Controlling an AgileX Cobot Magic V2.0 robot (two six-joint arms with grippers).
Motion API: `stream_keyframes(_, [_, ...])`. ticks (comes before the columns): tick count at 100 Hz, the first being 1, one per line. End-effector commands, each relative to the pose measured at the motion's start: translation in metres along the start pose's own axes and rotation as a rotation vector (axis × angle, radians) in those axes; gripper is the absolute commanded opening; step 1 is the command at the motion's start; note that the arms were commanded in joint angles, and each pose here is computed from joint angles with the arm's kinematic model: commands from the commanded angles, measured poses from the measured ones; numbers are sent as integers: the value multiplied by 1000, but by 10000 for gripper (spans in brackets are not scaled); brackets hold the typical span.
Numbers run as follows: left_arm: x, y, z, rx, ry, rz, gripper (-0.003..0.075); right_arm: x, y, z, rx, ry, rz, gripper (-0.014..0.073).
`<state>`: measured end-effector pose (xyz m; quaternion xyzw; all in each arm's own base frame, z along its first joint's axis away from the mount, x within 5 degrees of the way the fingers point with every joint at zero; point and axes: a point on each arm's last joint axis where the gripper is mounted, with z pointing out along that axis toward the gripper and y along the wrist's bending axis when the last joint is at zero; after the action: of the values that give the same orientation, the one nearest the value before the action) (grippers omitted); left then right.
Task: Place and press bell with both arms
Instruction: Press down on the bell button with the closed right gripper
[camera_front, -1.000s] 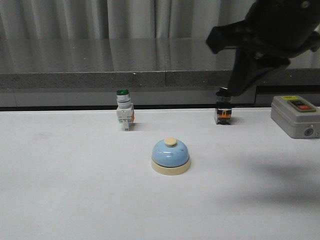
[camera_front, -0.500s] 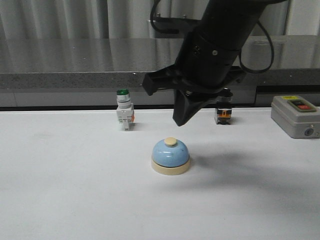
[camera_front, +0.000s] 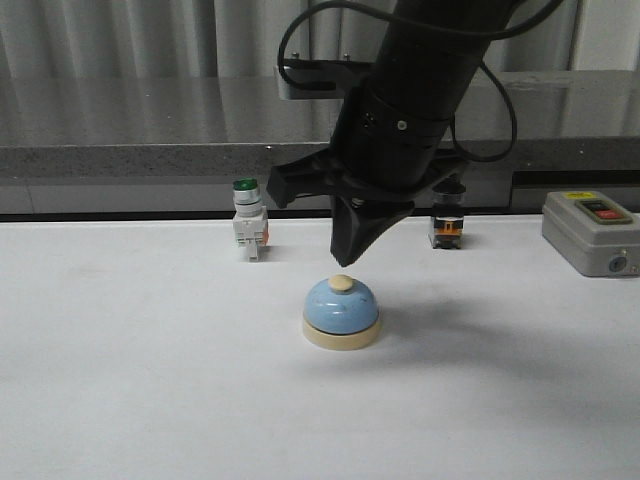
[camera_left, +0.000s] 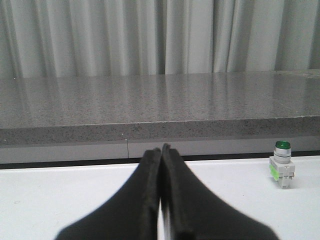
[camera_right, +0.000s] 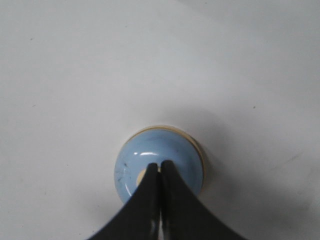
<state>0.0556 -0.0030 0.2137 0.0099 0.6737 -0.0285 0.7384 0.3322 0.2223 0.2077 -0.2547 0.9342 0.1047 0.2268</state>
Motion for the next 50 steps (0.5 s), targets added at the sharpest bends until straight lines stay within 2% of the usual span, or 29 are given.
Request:
stream_keyframes(1, [6, 0, -2, 2, -62, -15, -20, -17, 3, -25, -7, -110, -7, -70])
stream_keyframes(38, [6, 0, -2, 2, -62, -15, -20, -8, 1, 0, -6, -26, -2, -70])
stream_keyframes(50, [6, 0, -2, 2, -62, -15, -20, -8, 1, -3, -6, -24, -2, -69])
